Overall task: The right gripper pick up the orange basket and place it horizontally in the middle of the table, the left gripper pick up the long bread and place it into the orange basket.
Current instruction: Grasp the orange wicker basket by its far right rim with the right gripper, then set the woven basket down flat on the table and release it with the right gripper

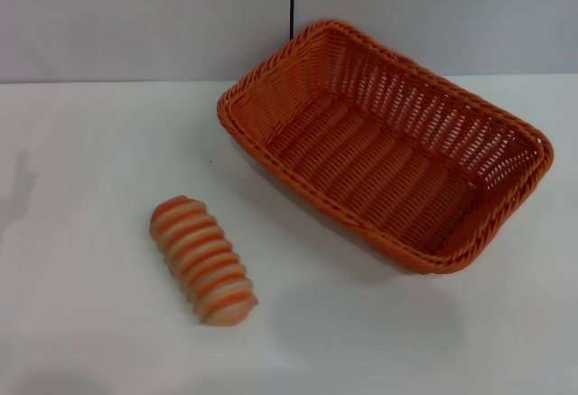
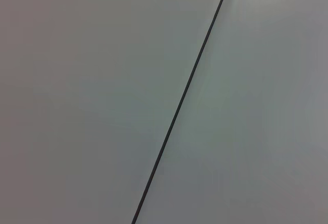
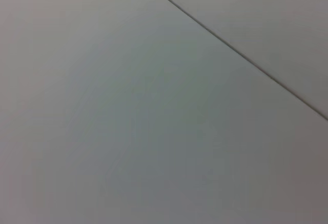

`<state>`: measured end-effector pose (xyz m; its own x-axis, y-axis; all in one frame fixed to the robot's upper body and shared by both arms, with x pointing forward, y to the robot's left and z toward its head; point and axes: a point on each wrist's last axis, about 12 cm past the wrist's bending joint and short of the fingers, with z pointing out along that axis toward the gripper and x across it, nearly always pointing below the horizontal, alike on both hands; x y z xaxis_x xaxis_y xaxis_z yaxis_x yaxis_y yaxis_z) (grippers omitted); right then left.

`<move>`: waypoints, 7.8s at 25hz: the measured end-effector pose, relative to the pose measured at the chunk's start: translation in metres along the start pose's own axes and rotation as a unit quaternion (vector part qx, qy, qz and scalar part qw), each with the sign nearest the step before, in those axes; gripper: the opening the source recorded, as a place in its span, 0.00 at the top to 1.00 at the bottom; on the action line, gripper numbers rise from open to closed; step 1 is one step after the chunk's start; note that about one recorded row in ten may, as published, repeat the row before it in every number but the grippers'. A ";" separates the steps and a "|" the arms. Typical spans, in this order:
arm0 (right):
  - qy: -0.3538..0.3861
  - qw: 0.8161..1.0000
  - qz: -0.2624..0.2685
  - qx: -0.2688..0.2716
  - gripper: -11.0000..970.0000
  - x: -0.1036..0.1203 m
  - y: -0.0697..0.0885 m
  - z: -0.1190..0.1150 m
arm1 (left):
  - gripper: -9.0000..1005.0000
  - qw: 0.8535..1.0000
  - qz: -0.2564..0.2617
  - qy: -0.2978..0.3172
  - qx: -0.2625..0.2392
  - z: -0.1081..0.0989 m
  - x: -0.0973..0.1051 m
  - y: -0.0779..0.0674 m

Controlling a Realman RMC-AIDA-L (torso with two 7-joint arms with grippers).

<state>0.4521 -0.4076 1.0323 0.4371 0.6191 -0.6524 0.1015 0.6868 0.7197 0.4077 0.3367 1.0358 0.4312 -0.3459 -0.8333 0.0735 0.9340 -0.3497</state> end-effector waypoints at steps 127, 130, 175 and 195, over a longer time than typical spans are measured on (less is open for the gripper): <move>0.682 0.588 -0.322 -0.295 0.60 0.088 0.175 0.127 | 0.16 0.983 -0.092 0.102 0.119 0.009 0.004 0.002; 0.680 0.590 -0.320 -0.296 0.70 0.088 0.175 0.127 | 0.16 0.983 -0.093 0.102 0.119 0.008 0.004 0.002; 0.581 0.613 -0.253 -0.472 0.84 0.006 0.202 0.130 | 0.16 0.982 -0.090 0.103 0.127 0.025 0.010 -0.002; 0.661 0.368 -0.384 -0.529 0.84 0.043 0.239 0.118 | 0.16 0.980 -0.101 0.111 0.127 0.027 0.015 -0.006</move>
<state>0.6010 -0.2616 1.2041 -0.2451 -0.7484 -0.6163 -0.9694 0.1825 0.1639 0.4380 0.3281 1.0371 0.1808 -0.5105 -0.8406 0.3712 0.8269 -0.4224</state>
